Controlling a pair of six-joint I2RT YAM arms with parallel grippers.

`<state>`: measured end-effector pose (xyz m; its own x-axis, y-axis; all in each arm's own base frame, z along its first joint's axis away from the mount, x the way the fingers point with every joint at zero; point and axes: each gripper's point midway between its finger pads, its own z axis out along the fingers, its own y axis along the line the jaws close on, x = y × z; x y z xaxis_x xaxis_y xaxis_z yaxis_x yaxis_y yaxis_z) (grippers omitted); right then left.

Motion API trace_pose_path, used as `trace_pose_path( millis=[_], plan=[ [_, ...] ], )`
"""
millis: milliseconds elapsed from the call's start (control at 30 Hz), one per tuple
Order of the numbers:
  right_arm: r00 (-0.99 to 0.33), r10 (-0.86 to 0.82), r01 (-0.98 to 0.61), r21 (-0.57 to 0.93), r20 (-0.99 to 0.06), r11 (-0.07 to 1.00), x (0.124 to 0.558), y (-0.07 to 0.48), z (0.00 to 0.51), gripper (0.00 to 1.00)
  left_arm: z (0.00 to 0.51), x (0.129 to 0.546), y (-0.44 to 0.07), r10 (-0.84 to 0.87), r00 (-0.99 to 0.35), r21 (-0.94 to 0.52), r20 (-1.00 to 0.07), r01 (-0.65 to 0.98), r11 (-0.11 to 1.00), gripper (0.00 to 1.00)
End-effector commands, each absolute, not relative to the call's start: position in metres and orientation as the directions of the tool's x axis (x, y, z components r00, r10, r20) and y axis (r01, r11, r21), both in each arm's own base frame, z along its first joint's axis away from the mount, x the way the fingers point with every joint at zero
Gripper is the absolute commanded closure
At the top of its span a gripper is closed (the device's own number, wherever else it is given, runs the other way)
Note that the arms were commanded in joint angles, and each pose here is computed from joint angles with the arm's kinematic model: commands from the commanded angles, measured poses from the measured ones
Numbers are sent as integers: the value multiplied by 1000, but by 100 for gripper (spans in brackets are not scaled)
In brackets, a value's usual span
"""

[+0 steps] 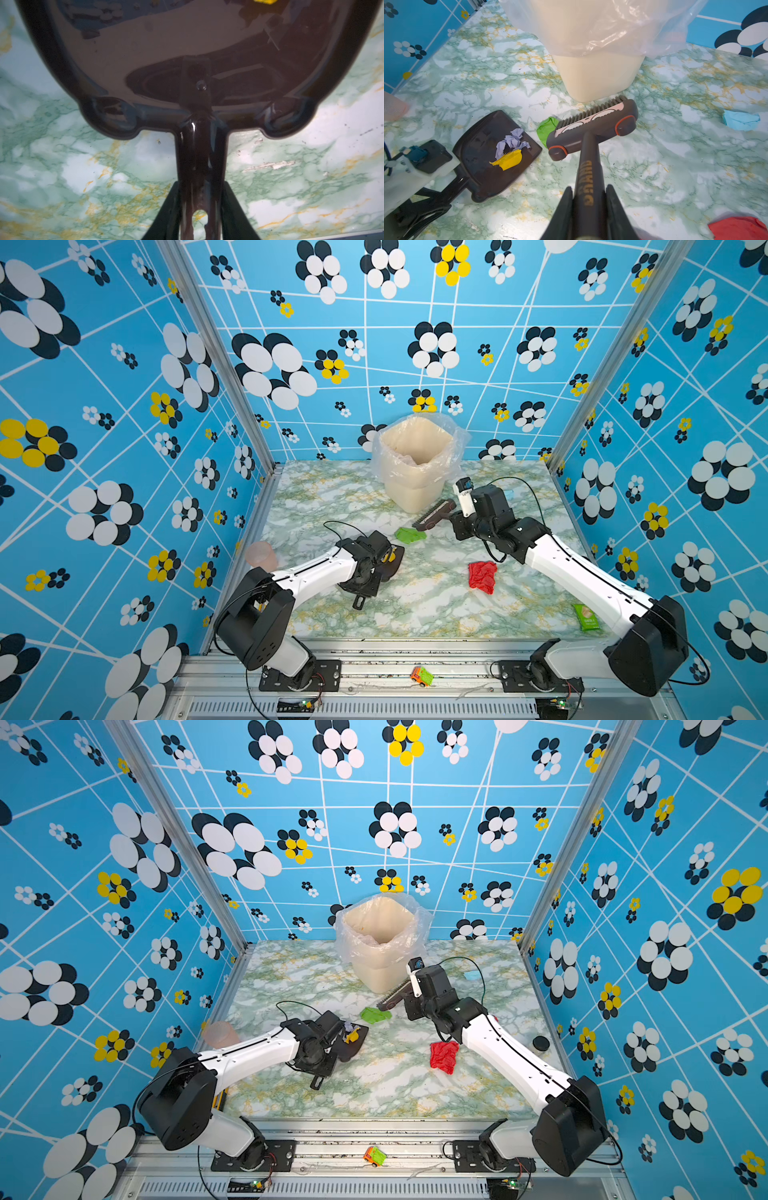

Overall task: Sweep away the paper scraps from the table
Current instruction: 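Sweep the purple and yellow scraps into the dustpan with the right gripper's brush, then sweep the green scrap into the dustpan with the right gripper's brush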

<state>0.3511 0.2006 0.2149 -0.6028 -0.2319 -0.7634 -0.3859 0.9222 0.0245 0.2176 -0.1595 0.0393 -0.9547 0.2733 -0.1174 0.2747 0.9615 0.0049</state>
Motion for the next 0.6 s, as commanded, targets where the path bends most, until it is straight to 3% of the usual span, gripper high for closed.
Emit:
trace_pose_path(
  millis=[0, 233, 567],
  plan=[
    [-585, -253, -377, -18, -770, 926, 354, 195, 214, 100, 40, 214, -169, 327, -941, -2, -91, 329, 944, 100],
    [-595, -401, -563, 5, -697, 826, 331, 216, 189, 100, 38, 217, -177, 345, -935, -9, -84, 347, 938, 100],
    [-586, -453, -698, 134, -672, 704, 291, 235, 188, 100, 35, 224, -191, 366, -926, -46, -96, 371, 927, 100]
  ],
)
